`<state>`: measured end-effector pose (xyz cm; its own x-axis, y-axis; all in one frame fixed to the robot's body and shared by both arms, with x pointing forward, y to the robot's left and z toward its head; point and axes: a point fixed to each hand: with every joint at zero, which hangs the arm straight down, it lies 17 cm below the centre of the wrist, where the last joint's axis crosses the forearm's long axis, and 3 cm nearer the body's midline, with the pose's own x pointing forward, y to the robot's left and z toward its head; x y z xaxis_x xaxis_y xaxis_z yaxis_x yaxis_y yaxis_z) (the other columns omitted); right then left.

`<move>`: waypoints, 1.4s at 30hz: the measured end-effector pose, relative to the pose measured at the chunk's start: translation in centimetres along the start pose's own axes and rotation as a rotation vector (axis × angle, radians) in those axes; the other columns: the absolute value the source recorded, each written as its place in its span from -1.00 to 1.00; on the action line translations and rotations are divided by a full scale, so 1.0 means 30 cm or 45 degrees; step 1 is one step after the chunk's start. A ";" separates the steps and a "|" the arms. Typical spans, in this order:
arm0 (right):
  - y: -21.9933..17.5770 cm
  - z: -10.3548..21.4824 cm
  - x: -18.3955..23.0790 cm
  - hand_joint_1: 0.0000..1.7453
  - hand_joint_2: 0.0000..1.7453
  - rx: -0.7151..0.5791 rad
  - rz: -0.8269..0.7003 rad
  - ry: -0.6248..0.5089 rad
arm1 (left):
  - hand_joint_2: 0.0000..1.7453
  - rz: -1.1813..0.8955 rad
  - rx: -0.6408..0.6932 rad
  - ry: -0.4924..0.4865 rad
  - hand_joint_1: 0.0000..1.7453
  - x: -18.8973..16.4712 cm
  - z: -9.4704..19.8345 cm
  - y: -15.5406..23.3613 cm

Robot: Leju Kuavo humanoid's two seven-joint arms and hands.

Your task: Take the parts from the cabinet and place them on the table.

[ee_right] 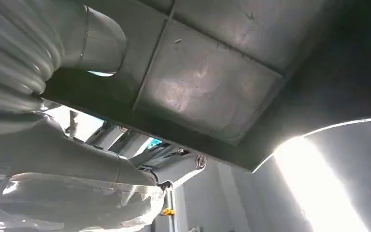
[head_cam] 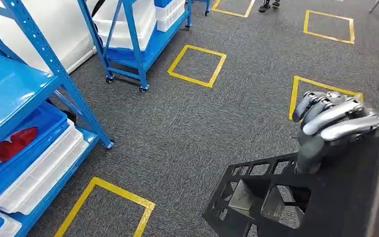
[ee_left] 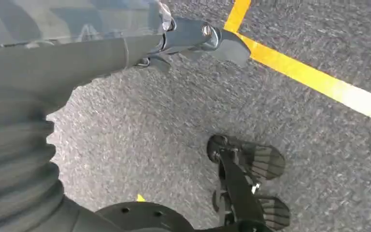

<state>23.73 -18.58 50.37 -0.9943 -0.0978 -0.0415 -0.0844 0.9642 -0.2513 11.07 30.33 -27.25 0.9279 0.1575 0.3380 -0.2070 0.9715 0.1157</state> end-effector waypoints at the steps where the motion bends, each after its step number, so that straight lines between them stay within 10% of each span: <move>1: 0.003 0.003 -0.001 1.00 1.00 -0.001 -0.003 0.005 | 1.00 0.002 -0.004 -0.004 -1.00 0.007 0.000 -0.008; 19: -0.007 -0.102 -0.064 1.00 1.00 0.041 -0.031 -0.015 | 1.00 0.088 0.022 0.000 -1.00 0.011 0.004 -0.036; 32: -0.225 0.040 -0.078 1.00 1.00 -0.028 0.117 0.077 | 1.00 -0.001 -0.044 -0.023 -1.00 0.001 0.014 -0.078; 42: -0.132 0.071 -0.083 1.00 1.00 0.060 0.134 0.092 | 1.00 0.069 -0.007 -0.006 -1.00 -0.007 0.013 -0.062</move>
<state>26.68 -22.69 49.40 -0.9997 0.0232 -0.0008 0.0224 0.9553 -0.2947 11.15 28.41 -27.18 0.9140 0.2092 0.3477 -0.2552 0.9625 0.0917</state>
